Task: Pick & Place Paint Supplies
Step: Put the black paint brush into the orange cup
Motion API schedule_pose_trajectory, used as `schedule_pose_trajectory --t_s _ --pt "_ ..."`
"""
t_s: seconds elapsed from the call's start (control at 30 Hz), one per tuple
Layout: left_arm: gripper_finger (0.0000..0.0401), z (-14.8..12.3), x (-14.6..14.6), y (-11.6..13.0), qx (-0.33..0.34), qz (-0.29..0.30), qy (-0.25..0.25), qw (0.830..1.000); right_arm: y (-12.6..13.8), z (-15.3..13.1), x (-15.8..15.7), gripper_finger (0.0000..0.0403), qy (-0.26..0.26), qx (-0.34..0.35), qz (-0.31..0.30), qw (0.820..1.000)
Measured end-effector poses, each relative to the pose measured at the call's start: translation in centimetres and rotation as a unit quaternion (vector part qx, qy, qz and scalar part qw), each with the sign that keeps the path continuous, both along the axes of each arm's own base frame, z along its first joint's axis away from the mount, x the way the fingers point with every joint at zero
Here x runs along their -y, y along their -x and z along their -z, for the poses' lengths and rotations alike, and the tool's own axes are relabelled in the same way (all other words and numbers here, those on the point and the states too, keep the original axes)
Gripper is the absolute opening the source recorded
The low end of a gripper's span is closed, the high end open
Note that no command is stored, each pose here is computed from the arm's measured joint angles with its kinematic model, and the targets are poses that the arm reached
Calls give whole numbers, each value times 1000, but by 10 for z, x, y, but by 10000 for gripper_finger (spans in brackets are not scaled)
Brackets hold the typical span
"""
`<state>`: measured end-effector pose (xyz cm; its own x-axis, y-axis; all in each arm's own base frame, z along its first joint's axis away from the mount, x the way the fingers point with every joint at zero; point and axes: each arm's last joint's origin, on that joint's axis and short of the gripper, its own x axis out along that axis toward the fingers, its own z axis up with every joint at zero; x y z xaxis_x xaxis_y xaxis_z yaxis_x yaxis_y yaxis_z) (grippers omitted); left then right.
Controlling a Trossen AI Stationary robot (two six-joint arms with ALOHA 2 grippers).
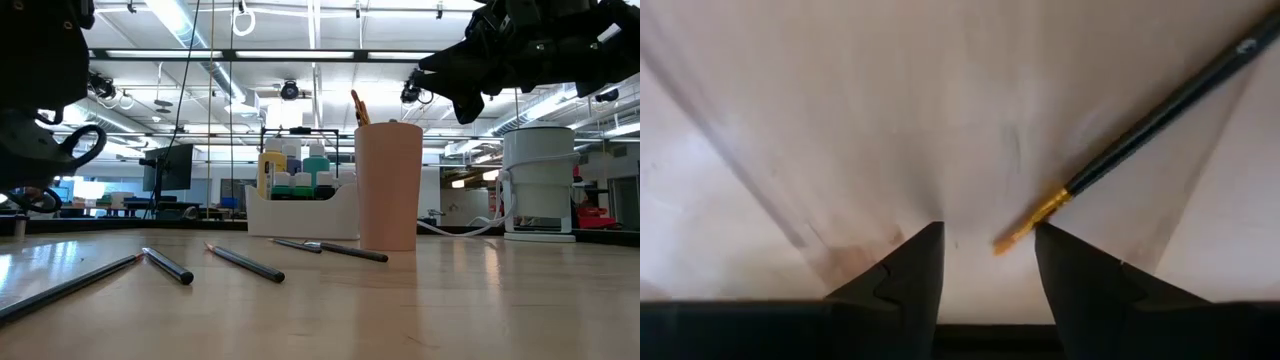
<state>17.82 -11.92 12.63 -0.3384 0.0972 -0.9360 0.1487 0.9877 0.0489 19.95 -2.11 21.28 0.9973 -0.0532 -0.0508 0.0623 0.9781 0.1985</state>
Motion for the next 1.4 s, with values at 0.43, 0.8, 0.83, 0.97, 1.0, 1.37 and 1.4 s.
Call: schedule_pose_trajectory --t_s 0.43,0.8,0.83,0.97,1.0,1.37,1.4 --pt "23 1 6 0 8 22 22 999 0 0 0 158 0 0 0 1000" --pt "4 -22 15 -22 74 91 -15 993 0 0 0 158 0 2 0 1000" --pt "4 -29 16 -27 88 110 -27 990 0 -1 0 158 0 3 0 1000" --pt "3 -60 23 -46 148 177 -83 970 0 -2 0 158 1 8 0 1000" --pt "3 -67 25 -50 161 193 -93 963 0 -2 0 158 1 9 0 1000" --pt "2 -109 28 -84 280 364 -364 810 0 -9 0 158 -81 50 -7 995" --pt "2 -111 28 -87 280 380 -396 788 0 -9 -1 158 -88 52 -12 995"
